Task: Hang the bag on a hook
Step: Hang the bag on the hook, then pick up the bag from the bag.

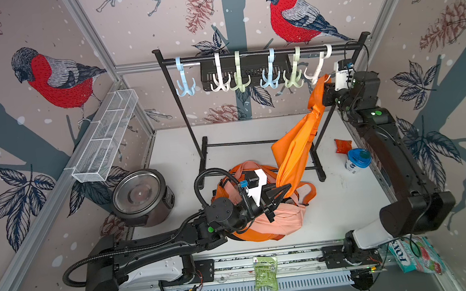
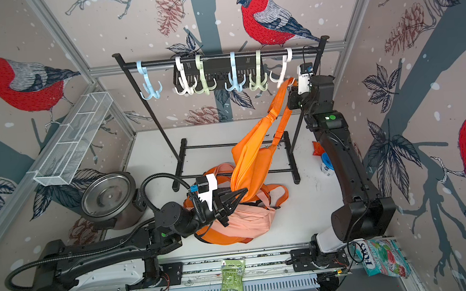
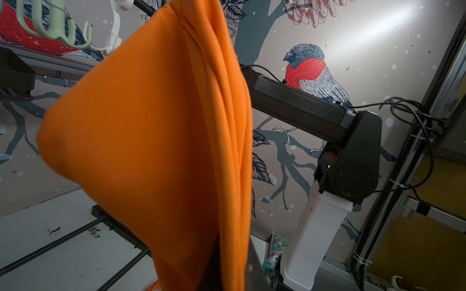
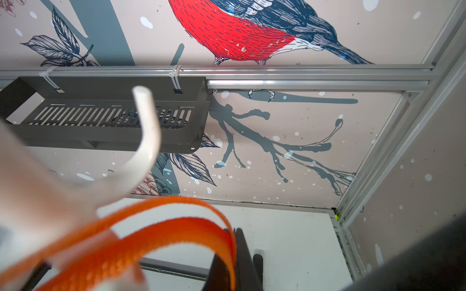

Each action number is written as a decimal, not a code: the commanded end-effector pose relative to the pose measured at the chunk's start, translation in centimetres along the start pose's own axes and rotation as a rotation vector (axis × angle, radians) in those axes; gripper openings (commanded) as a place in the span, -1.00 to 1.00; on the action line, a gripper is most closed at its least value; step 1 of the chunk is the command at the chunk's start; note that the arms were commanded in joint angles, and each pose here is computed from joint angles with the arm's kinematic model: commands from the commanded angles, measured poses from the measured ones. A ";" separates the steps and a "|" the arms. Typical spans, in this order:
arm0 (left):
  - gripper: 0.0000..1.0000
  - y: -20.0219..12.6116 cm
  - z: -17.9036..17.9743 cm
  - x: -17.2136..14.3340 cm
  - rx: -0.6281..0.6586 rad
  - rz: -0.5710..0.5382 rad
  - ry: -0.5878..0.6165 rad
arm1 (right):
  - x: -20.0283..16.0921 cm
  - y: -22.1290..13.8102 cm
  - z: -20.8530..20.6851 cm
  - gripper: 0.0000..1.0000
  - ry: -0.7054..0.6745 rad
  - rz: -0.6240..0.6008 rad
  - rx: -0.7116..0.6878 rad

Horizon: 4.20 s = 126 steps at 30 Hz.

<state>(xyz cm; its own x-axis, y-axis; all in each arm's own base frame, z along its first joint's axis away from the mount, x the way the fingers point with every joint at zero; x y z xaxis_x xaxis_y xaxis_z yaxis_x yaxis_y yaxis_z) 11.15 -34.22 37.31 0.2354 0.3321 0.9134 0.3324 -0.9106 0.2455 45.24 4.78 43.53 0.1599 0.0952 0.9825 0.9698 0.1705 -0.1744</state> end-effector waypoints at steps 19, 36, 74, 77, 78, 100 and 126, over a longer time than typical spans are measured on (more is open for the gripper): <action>-1.00 1.2 2.7 -4.2 0.120 0.089 -0.084 | -1.3 -3.3 -0.4 -0.40 0.017 -0.067 -0.103; -0.36 1.3 5.9 -4.5 0.195 0.096 -0.179 | -2.3 -5.6 -3.1 -0.43 0.038 -0.063 -0.298; 0.36 -10.7 14.4 0.7 0.637 -0.090 -0.318 | -9.4 -14.6 12.2 0.68 -0.214 0.008 0.149; 0.36 -11.9 15.1 1.0 0.664 -0.116 -0.344 | -10.8 -17.0 16.8 0.76 -0.239 0.022 0.398; 0.36 -12.2 15.2 1.1 0.670 -0.123 -0.349 | -11.5 -17.8 18.0 0.77 -0.245 0.039 0.464; 0.37 -13.0 12.1 3.0 0.507 -0.107 -0.231 | -27.0 -24.2 30.1 0.84 -0.455 0.553 1.020; 0.37 -14.5 10.8 5.1 0.484 -0.173 -0.221 | -29.2 -22.4 32.7 -0.90 -0.531 0.633 0.967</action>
<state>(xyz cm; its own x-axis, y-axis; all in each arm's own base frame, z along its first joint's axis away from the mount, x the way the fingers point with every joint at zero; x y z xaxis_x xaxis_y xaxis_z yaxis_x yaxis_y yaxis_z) 17.65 -16.92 33.59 0.3273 0.5342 0.7795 0.7594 -0.6396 0.1194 12.14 29.90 15.33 0.2447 0.7862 0.5675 0.1344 0.5521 -0.8228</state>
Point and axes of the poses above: each gripper's point midway between its finger pads, its own y axis out along the fingers, its own z axis along the line the jaws close on, x = y × z, the point moved 2 cm from there along -y, back along the fingers, and after that the axes turned 5 degrees about -y, right-handed, at the moved point
